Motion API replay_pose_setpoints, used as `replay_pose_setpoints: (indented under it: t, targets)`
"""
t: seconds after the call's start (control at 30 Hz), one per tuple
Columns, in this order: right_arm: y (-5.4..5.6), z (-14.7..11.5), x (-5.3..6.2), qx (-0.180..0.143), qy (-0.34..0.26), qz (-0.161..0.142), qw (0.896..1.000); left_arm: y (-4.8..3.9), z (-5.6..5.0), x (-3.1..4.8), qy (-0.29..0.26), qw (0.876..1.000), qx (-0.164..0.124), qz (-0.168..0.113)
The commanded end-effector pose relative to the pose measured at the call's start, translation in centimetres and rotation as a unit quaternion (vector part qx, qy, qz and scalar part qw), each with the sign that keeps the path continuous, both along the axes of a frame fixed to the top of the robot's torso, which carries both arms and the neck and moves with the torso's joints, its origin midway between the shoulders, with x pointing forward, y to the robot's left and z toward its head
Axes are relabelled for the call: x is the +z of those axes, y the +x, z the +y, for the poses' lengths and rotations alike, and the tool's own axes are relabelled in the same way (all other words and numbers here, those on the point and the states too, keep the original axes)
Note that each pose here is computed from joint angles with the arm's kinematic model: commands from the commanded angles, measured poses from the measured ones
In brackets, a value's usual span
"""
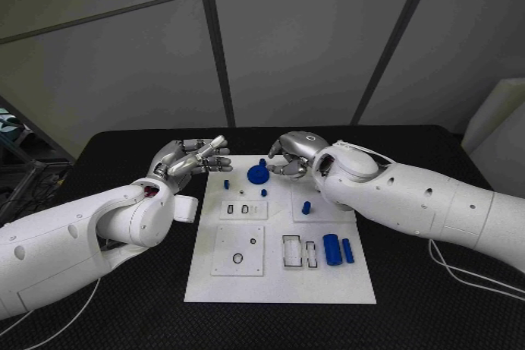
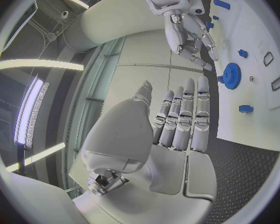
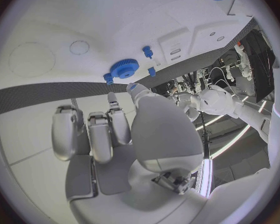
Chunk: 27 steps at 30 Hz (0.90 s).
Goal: Assemble the parts on the task board
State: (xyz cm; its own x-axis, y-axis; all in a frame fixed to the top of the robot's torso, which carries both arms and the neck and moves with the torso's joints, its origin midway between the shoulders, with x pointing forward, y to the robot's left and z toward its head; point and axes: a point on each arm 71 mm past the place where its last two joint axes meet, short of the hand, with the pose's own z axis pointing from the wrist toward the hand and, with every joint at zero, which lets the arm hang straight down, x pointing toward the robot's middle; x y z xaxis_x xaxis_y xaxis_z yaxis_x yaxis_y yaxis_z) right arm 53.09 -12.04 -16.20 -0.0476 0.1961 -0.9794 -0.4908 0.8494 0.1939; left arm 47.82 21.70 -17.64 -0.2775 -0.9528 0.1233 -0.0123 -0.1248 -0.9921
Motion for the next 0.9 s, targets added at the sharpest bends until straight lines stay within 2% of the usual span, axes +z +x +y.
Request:
replay_pose_setpoints:
  t: [0.03,0.07,0.33,0.43,0.67,0.9]
  targets:
    - [-0.6,-1.0,1.6,0.009,0.085,-0.054,0.995,0.10,0.0,0.13,0.000,1.000,-0.003,-0.005]
    - [-0.8,-1.6,1.7,0.009,0.095,-0.050,0.994,0.13,0.1,0.12,0.000,1.000,-0.003,-0.006]
    - [-1.7,-8.5,1.4,-0.018,0.149,0.049,0.987,0.35,0.5,0.03,0.002,1.000,0.003,-0.008]
    - [-1.6,-11.2,1.2,-0.029,0.158,0.068,0.985,0.38,0.5,0.00,0.002,1.000,0.003,-0.008]
    - [-1.0,-15.6,0.7,-0.053,0.162,0.081,0.982,0.44,0.3,-0.06,0.001,1.000,0.002,-0.008]
    - [-0.3,-17.6,0.2,-0.067,0.149,0.080,0.983,0.54,0.2,-0.16,0.001,1.000,0.001,-0.008]
